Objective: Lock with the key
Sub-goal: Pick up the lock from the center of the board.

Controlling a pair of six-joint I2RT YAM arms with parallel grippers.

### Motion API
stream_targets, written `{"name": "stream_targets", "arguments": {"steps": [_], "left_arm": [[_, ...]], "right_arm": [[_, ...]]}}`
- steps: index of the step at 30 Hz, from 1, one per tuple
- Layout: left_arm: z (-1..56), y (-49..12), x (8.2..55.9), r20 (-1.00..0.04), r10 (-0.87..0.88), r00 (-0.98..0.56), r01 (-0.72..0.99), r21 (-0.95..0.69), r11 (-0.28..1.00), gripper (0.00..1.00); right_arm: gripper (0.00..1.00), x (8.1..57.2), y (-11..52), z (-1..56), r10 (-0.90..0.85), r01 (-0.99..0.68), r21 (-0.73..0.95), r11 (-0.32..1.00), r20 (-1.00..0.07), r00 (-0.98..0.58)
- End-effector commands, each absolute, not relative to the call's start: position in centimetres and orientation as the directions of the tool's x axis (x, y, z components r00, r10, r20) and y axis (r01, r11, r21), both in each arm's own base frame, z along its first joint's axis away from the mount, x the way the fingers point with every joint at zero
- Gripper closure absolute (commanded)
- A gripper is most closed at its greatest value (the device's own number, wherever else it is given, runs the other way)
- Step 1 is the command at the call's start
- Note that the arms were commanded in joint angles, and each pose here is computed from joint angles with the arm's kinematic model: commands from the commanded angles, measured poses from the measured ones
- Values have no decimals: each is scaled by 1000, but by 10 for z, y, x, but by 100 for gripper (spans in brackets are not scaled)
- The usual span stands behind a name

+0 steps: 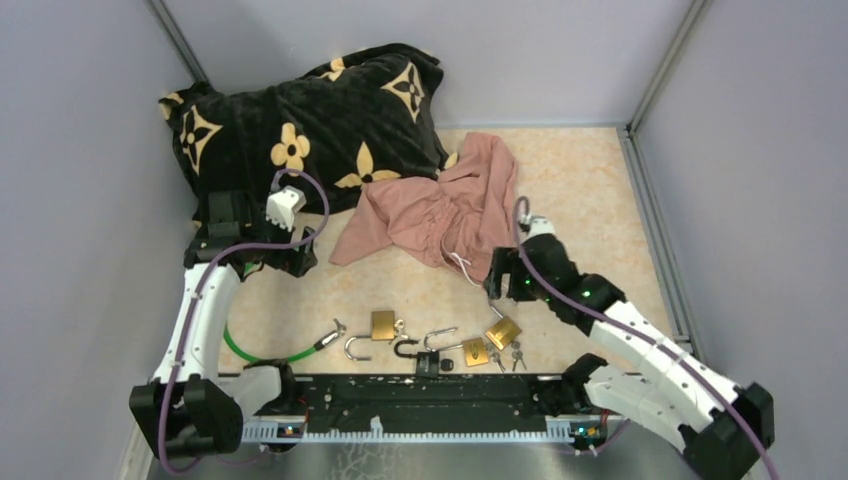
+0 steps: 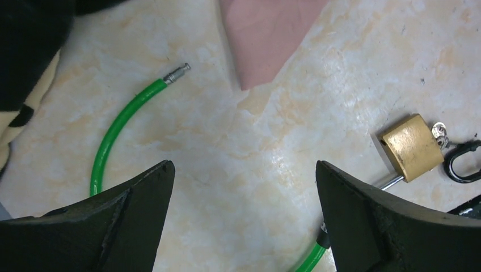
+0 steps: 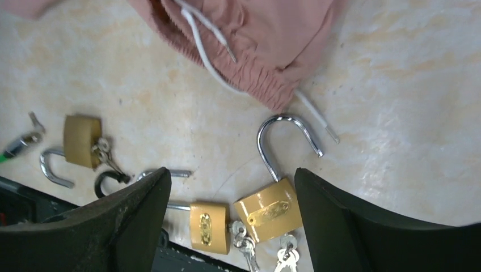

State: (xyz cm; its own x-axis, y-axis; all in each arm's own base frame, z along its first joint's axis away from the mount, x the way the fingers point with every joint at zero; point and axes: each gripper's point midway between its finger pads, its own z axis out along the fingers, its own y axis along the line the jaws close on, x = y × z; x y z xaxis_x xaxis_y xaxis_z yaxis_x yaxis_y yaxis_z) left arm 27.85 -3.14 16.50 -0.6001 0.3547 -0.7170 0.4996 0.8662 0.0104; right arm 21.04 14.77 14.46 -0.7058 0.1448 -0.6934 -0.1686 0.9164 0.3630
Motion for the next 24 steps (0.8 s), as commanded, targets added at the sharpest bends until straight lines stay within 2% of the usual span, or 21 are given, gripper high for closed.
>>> {"name": "stream_targets", "arguments": {"steps": [1,3,6,9,11,24], "left_arm": [[159,-34,262,-709,393,-585,542,19,840,1],[162,-34,264,-726,386,-569,534,31,845,1],[164,-42,262,-757,382,-530,559,26,829,1],[164,-45,260,-772,380,-510,571,26,821,1],[164,-45,259,-775,380,-505,570,32,821,1],[154,-47,257,-772,383,-507,579,24,815,1]], "right_arm": [[21,190,144,127,28,-114,177,978,-645,-764],[24,178,156,118,-58,-182,147,972,-603,-796],[27,148,200,106,-218,-388,209,898,-553,-804],[29,132,201,82,-238,-338,154,928,-452,-859],[31,125,205,73,-239,-320,131,938,-426,-873],[42,98,224,54,-251,-270,-5,963,-382,-889]]}}
